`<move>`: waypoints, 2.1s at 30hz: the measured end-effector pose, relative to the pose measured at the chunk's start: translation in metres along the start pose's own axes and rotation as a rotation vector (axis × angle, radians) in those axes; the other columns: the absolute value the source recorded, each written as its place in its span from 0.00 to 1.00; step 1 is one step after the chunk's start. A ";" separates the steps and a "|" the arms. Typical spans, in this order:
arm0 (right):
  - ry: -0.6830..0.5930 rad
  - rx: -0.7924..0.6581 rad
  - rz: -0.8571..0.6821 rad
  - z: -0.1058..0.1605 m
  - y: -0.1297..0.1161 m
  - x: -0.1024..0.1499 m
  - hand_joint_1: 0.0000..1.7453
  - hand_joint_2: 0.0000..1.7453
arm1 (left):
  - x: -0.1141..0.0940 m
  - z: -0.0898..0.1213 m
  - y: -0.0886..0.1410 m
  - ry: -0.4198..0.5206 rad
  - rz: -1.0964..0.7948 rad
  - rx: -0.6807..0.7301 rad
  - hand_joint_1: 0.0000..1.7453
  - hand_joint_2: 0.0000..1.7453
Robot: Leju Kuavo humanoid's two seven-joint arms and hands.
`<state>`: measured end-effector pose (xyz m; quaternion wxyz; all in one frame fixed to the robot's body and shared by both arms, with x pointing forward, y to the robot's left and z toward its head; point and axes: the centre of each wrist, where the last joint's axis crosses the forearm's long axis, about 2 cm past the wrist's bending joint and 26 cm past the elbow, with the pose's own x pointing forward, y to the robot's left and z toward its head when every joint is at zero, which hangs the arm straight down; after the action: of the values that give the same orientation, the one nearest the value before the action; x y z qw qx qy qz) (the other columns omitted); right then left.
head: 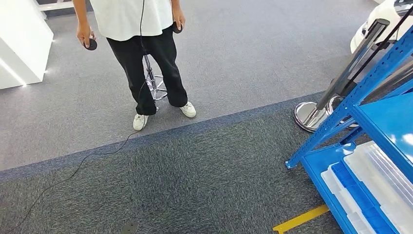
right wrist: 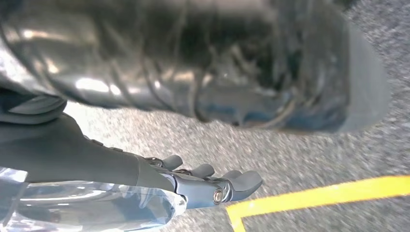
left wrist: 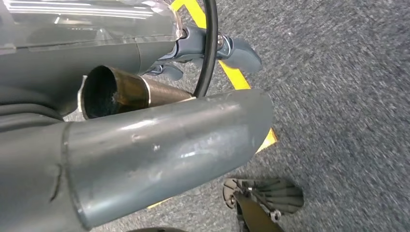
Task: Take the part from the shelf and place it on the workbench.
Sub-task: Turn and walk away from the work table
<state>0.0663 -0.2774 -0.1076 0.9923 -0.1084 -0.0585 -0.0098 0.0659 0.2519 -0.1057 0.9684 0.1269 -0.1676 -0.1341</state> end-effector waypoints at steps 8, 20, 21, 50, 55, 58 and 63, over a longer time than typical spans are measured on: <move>0.000 0.001 0.000 0.000 0.000 0.000 0.00 0.00 | -0.002 0.000 0.000 0.005 0.001 0.001 0.00 0.00; -0.004 0.001 -0.001 0.000 0.001 0.003 0.00 0.00 | -0.002 0.000 0.000 0.005 0.000 0.002 0.00 0.00; -0.004 0.001 -0.001 0.000 0.001 0.003 0.00 0.00 | -0.003 0.000 0.000 0.008 0.000 0.002 0.00 0.00; 0.000 -0.001 0.006 0.000 0.000 0.000 0.00 0.00 | -0.003 0.000 0.001 0.007 0.001 0.006 0.00 0.00; 0.001 -0.001 0.006 0.000 0.000 0.000 0.00 0.00 | -0.007 0.001 0.001 0.014 0.000 0.007 0.00 0.00; -0.001 0.001 0.005 0.000 0.001 0.002 0.00 0.00 | -0.007 0.000 0.002 0.014 0.000 0.009 0.00 0.00; 0.005 -0.002 0.006 0.000 0.001 -0.001 0.00 0.00 | -0.005 0.000 0.002 0.010 0.005 0.009 0.00 0.00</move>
<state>0.0655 -0.2765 -0.1077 0.9924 -0.1093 -0.0559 -0.0073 0.0614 0.2549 -0.1066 0.9690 0.1317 -0.1636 -0.1304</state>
